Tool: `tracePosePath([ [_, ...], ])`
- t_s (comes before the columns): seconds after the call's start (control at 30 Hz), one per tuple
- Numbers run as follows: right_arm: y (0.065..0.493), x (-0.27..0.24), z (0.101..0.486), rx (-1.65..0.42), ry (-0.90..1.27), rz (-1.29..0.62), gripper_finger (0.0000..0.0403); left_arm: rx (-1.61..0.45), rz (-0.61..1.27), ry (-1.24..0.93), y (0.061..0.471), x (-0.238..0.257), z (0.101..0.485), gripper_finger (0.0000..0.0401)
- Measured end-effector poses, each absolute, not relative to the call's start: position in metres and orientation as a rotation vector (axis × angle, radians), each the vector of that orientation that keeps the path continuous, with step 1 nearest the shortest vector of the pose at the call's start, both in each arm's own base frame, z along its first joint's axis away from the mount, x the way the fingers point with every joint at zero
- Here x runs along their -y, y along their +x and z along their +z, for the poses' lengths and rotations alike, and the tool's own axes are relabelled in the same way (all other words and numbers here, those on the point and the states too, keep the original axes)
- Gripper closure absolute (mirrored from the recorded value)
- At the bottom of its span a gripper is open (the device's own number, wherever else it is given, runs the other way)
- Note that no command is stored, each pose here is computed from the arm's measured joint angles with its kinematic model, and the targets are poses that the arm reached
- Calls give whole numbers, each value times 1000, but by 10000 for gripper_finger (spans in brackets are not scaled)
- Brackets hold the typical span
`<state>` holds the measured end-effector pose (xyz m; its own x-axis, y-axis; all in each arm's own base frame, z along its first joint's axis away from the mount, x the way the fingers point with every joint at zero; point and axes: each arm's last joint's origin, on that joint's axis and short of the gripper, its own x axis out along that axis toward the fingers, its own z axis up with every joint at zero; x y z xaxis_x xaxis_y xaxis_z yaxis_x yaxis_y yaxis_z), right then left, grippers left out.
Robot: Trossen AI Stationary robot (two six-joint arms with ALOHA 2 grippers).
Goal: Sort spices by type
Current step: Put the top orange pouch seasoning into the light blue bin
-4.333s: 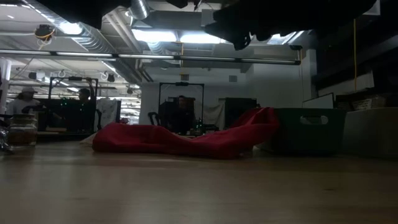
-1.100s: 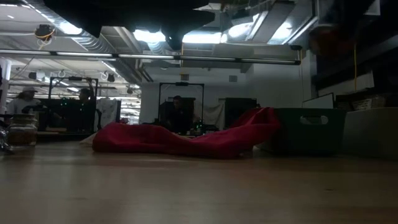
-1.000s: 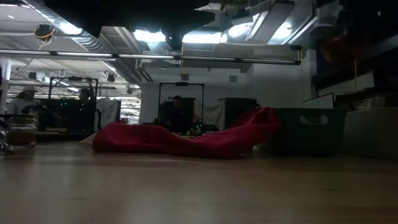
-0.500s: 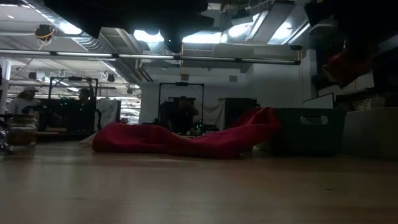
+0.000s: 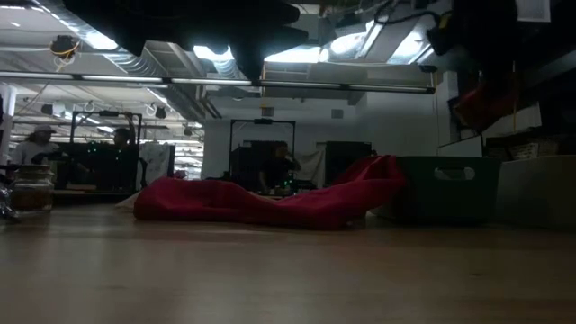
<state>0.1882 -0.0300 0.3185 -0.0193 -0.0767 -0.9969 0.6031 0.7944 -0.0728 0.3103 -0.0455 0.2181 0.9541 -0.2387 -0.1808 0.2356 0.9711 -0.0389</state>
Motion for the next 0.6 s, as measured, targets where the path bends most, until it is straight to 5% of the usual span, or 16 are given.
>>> tracePosePath([
  [0.6, 161, 99, 309, -1598, 314, -702, 353, -190, -241, -17, 310, 45, 218, 248],
])
